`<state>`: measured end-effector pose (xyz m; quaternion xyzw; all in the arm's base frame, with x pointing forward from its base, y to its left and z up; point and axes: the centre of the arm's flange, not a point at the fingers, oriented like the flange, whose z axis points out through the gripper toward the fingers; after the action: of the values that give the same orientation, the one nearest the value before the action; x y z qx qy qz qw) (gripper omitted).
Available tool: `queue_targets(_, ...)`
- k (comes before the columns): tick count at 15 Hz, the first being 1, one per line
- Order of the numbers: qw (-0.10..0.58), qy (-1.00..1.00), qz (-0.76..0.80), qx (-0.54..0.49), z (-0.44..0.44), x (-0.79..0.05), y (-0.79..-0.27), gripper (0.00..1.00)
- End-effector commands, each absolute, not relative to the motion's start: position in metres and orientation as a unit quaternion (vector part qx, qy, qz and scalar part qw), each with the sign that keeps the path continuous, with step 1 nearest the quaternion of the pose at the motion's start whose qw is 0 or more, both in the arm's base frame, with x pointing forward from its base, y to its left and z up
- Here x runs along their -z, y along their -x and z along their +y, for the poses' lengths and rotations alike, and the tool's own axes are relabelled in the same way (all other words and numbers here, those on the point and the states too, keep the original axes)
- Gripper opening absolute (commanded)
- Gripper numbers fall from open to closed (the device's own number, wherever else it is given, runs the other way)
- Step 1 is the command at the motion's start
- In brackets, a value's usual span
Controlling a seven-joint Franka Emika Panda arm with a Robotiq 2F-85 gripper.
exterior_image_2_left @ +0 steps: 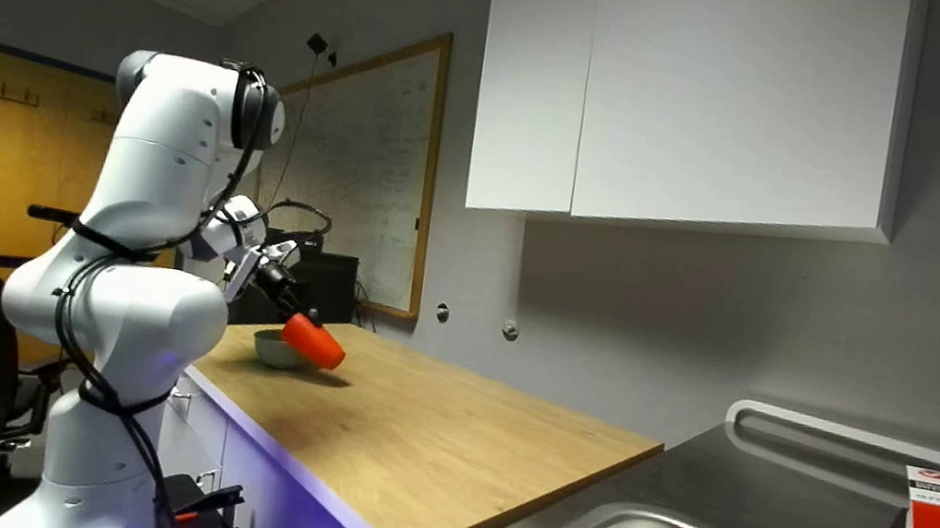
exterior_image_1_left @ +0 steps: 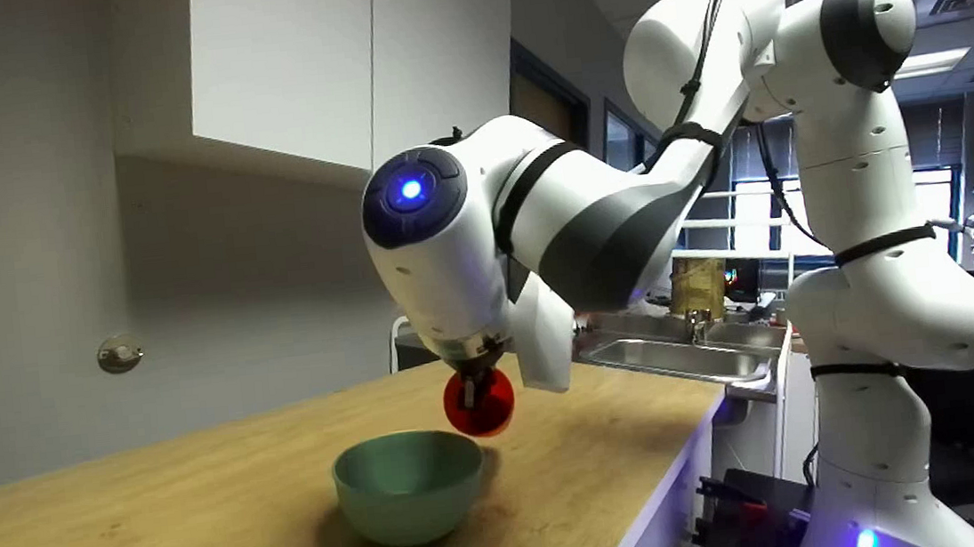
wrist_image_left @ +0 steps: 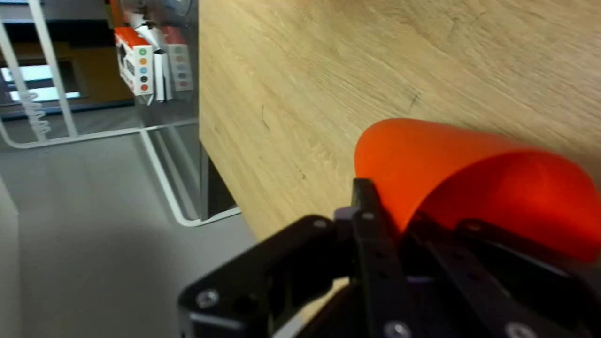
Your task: Pour the contents in the orange cup into the mint green bowl
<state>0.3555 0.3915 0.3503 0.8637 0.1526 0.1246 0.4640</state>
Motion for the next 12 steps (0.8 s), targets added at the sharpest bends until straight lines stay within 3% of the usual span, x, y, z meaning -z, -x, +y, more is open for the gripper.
queue_targets(1, 0.505, -0.837, 0.134, -0.161, 0.416, -0.361, -0.351, 0.02)
queue_targets(12, 0.581, -0.765, 0.124, -0.248, 0.452, -0.355, -0.346, 0.02)
